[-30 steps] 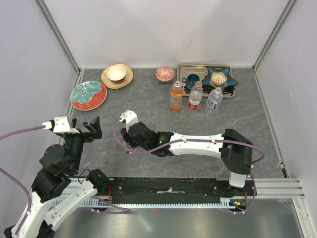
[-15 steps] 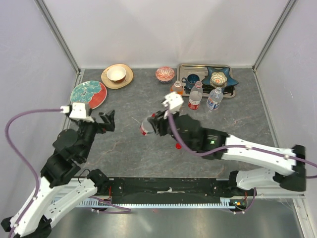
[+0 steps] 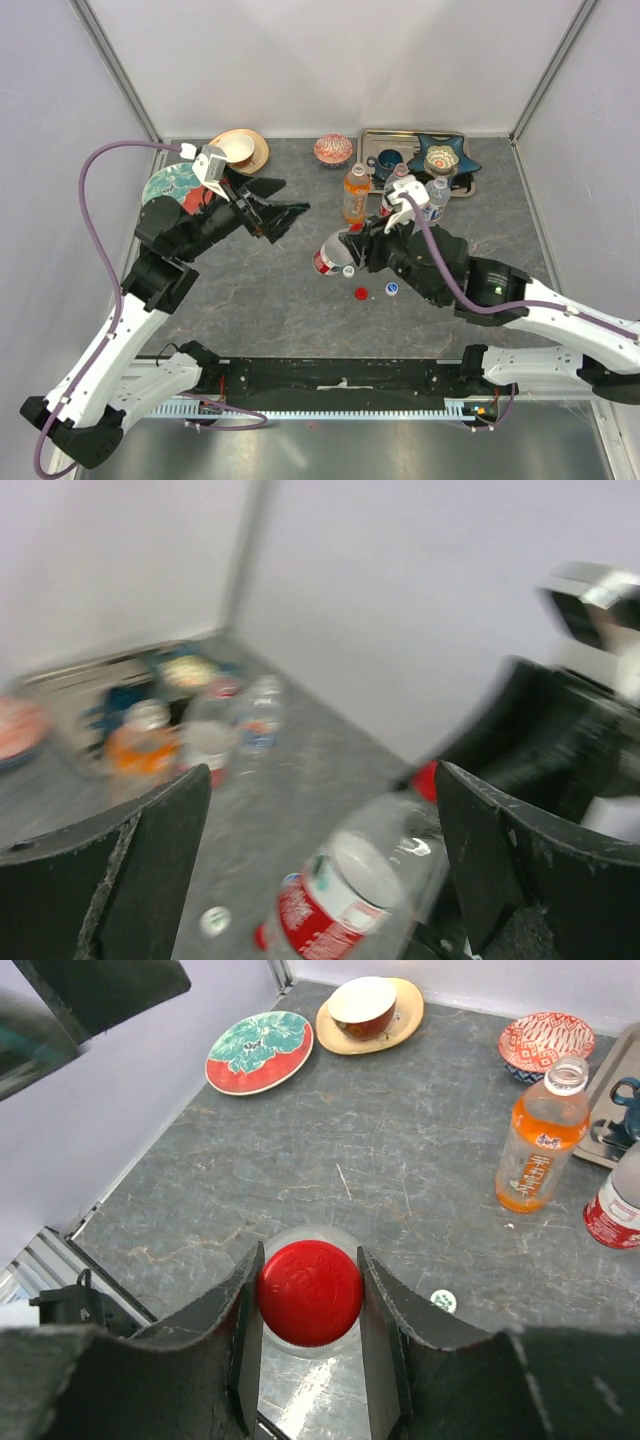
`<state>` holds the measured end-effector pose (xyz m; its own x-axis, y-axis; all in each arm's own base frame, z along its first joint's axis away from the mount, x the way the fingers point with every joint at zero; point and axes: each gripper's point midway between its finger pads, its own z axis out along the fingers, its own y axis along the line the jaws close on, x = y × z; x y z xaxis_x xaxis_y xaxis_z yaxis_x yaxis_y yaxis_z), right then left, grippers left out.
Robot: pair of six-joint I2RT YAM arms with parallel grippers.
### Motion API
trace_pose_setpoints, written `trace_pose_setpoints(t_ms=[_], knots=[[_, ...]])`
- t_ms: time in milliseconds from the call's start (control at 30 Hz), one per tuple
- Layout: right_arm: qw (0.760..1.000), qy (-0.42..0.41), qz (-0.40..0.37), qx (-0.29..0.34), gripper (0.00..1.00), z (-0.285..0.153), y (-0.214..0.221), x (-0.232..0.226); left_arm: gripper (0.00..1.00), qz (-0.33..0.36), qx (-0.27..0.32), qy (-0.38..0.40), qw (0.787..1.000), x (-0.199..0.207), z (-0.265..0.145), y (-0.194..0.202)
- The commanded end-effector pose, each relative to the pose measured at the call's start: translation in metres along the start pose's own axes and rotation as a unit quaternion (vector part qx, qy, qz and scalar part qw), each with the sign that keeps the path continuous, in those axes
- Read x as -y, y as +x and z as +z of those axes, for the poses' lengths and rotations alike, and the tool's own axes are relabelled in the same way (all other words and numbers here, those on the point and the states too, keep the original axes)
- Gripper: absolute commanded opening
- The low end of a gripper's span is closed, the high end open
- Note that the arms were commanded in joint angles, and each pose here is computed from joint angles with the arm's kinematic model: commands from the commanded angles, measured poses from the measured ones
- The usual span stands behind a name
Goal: Unscrew the bottle caps
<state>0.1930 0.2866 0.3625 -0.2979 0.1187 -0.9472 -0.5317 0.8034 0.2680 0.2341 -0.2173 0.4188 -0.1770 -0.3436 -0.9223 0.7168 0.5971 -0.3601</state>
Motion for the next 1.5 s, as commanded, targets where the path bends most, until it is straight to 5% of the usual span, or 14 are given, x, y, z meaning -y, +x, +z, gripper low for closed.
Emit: trace_pose_setpoints(t_ms=[0, 133, 433, 700, 1467], knots=[[0.998, -0.031, 0.038, 0.030, 0.00, -0.032, -0.042, 0.002, 0.98, -0.002, -0.040, 0.300, 0.953, 0.098, -0.026, -0.003], [0.994, -0.089, 0.046, 0.035, 0.00, -0.047, -0.059, -0.014, 0.99, -0.024, -0.112, 0.365, 0.924, 0.105, -0.036, 0.030], [0.976, -0.204, 0.055, 0.042, 0.00, -0.053, -0.077, -0.064, 0.99, -0.020, -0.125, 0.361, 0.924, 0.095, -0.030, 0.050], [0.971, -0.229, 0.053, 0.041, 0.00, -0.042, -0.083, -0.083, 0.99, -0.004, -0.124, 0.370, 0.921, 0.098, -0.033, 0.051], [0.967, -0.245, 0.062, 0.038, 0.00, -0.022, -0.080, -0.094, 0.76, 0.034, -0.146, 0.392, 0.908, 0.103, -0.046, 0.076]])
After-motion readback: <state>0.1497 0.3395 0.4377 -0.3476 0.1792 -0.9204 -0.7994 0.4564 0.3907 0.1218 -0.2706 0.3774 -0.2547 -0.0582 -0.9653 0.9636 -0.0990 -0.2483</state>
